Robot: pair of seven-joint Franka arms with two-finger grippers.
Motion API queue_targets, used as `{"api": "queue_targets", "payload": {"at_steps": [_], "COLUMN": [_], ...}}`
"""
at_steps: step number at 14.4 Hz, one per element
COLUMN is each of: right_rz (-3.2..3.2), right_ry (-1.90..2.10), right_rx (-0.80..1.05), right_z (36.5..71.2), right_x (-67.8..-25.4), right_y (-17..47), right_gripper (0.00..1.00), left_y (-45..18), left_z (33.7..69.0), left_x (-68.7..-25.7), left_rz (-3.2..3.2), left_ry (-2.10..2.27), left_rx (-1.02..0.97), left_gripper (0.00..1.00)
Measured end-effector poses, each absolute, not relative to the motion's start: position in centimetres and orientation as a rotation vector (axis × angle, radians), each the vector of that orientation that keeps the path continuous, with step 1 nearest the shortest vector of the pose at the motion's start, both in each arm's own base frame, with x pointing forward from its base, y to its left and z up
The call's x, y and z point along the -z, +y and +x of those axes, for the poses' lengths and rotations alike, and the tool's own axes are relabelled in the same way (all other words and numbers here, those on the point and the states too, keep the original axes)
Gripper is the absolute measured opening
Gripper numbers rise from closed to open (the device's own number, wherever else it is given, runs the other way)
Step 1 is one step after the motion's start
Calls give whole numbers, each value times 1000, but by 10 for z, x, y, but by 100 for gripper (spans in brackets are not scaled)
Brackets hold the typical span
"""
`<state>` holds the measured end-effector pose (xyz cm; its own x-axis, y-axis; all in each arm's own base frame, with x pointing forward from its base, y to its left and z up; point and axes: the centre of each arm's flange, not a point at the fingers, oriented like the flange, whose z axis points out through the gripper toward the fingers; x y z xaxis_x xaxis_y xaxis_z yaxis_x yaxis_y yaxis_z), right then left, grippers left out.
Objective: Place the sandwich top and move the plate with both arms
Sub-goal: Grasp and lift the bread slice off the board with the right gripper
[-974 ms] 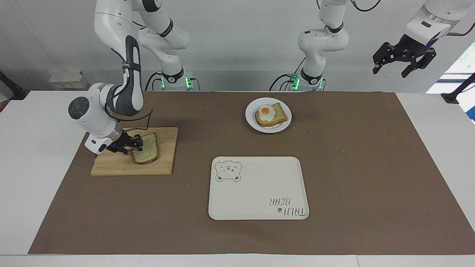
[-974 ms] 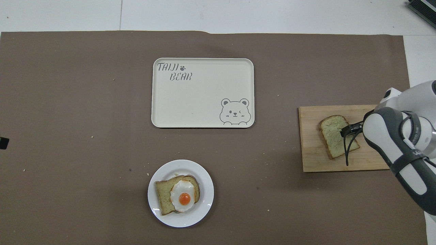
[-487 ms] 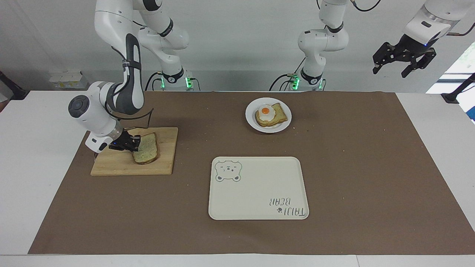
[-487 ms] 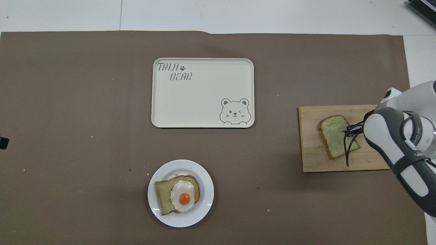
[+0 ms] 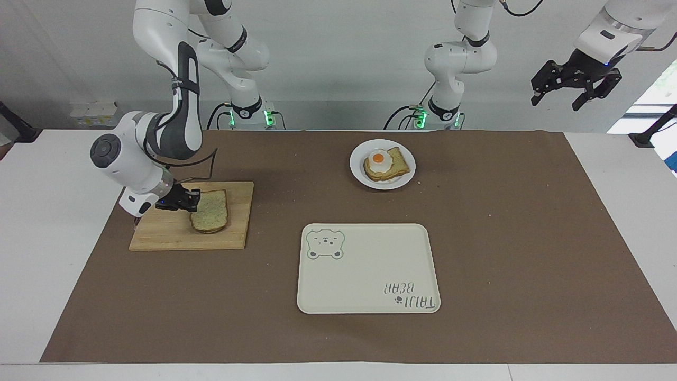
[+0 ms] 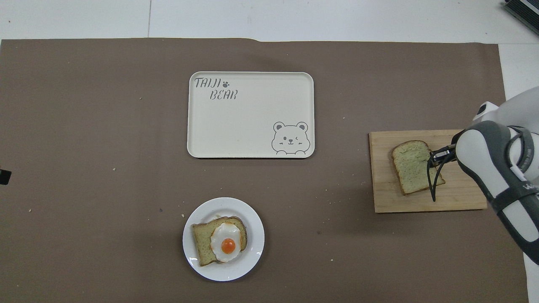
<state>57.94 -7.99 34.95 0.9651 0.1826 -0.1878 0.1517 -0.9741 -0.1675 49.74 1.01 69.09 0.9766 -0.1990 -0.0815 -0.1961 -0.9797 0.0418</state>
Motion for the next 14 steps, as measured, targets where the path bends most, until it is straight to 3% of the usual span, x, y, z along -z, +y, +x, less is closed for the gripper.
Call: {"api": "queue_targets", "payload": {"at_steps": [14], "right_rz": [-2622], "right_ry": [-269], "right_rx": [-522], "right_z": [548], "right_x": [-404], "right_y": [-11], "right_gripper": [6], "left_y": [10], "left_z": [497], "left_x": [-691], "left_rz": [3090], "left_ry": [-309], "left_rx": [133], "left_gripper": [100]}}
